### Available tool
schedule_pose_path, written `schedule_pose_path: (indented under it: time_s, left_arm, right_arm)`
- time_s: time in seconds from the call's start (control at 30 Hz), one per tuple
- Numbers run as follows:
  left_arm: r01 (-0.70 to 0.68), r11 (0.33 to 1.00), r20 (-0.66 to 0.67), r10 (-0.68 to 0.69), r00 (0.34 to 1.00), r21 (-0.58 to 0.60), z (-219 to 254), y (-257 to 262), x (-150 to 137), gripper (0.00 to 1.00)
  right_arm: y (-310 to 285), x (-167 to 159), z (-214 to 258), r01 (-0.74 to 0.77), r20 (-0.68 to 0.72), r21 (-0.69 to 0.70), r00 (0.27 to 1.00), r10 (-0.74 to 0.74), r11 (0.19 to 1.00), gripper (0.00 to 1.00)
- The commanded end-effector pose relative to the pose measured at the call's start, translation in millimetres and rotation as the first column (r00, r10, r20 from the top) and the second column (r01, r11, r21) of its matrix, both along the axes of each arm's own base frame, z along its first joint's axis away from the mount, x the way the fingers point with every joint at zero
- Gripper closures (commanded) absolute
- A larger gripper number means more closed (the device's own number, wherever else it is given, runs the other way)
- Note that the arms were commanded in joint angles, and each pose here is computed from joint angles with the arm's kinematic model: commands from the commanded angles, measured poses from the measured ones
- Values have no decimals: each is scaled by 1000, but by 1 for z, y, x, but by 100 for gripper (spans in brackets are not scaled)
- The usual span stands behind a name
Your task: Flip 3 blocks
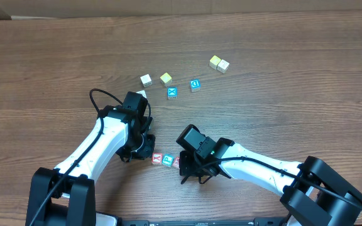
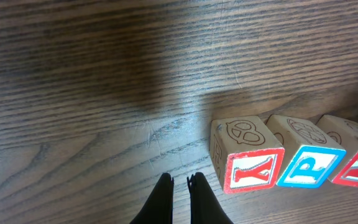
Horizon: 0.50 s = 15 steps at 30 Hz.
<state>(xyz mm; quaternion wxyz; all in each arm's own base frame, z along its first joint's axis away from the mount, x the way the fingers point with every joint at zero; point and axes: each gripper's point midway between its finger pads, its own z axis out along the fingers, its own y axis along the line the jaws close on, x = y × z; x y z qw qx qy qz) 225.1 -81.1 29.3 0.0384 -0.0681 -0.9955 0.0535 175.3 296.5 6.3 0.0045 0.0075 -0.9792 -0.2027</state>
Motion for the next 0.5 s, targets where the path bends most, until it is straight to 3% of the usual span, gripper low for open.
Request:
schedule_pose_path:
  time_s: [0.0,0.47]
  left_arm:
    - [4,1000,-16,-4,1000,-5,-2,1,-4,95]
    - [8,1000,-21,-8,1000,-9,-2,-1,-5,96]
  right_arm:
    - [-2,5,-2,-4,26,-14,1000,4,1000,96]
    - [-2,16,1,-68,70,17,995,67,998,96]
